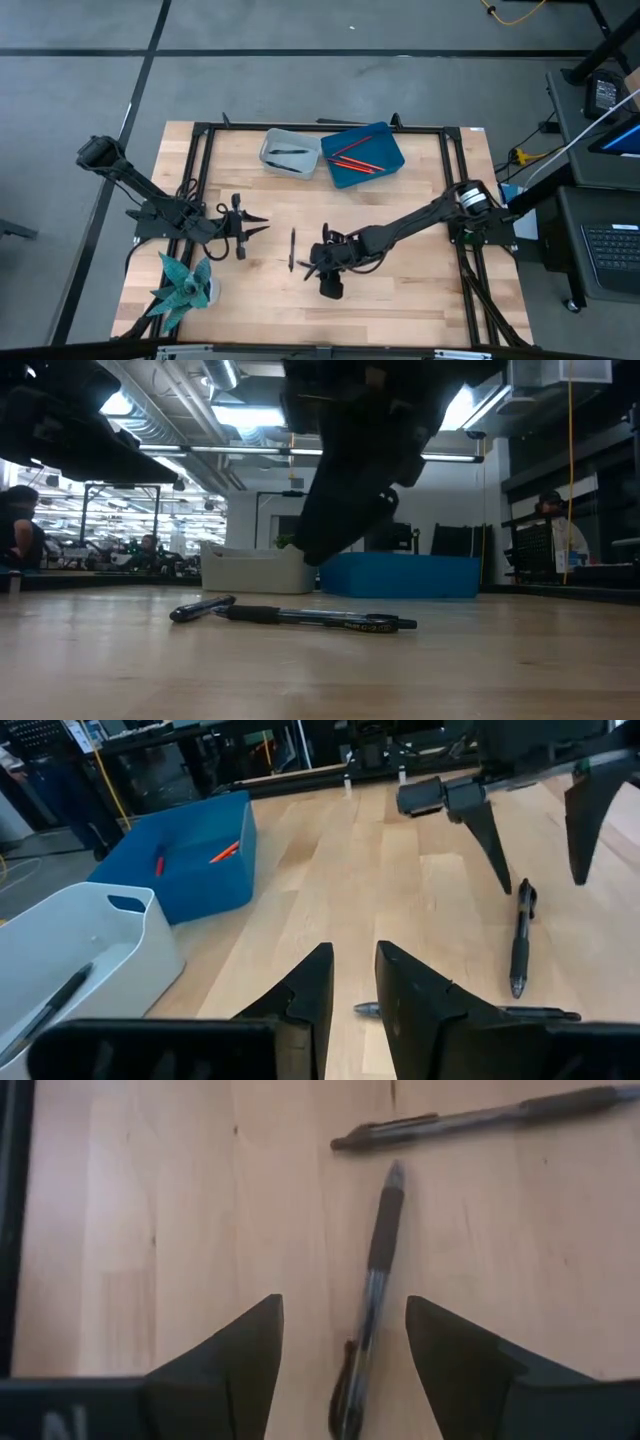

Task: Sort pens & pencils
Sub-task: Put the black pen into the gray bin

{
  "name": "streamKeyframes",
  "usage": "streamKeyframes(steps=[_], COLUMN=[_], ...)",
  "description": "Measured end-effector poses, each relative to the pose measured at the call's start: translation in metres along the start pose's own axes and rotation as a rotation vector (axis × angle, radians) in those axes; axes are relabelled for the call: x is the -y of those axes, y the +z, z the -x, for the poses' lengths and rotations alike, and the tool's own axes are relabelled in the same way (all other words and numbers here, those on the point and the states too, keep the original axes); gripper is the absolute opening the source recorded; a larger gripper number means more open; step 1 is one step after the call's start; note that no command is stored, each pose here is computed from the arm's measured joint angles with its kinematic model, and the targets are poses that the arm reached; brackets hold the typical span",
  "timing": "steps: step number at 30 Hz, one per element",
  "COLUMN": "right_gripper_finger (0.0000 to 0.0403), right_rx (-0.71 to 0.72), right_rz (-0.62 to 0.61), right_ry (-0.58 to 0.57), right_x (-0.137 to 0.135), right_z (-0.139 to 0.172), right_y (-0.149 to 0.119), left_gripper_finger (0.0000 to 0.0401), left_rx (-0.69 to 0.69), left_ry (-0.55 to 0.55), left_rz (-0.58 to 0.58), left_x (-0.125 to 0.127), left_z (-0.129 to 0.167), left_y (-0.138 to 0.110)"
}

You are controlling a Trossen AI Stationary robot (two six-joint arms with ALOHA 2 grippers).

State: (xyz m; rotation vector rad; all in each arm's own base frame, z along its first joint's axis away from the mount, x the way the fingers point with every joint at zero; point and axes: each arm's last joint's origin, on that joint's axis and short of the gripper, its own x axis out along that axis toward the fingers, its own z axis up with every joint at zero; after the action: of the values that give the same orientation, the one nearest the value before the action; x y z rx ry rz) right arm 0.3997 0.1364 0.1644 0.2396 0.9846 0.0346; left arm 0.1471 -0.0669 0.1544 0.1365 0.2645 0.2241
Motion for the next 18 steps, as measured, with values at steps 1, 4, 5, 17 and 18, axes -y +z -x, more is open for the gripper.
streamKeyframes(steps=[1,4,5,17,18], right_gripper_finger=[0.0213,0.0213,0.0213,0.0213,0.0213], right_rx=[-0.008,-0.034,-0.044,-0.184,-0.192], right_rz=[0.011,0.039,0.044,0.035,0.032], right_ry=[-0.004,-0.016,-0.021,-0.032,-0.035], right_x=[0.0,-0.002,-0.003,0.005,0.006], right_z=[-0.002,-0.006,-0.008,-0.049,-0.051], right_y=[0.0,0.003,0.004,-0.001,-0.002], left_gripper_finger=[0.0072,0.0072,0.0072,0.0072,0.0072], left_rx=[0.0,0.0,0.0,0.0,0.0], left_ry=[0.0,-0.003,-0.003,-0.004,-0.004], left_rz=[0.0,0.0,0.0,0.001,0.0], left_x=[0.0,0.0,0.0,0.0,0.0], left_z=[0.0,0.0,0.0,0.0,0.0], left_y=[0.0,0.0,0.0,0.0,0.0])
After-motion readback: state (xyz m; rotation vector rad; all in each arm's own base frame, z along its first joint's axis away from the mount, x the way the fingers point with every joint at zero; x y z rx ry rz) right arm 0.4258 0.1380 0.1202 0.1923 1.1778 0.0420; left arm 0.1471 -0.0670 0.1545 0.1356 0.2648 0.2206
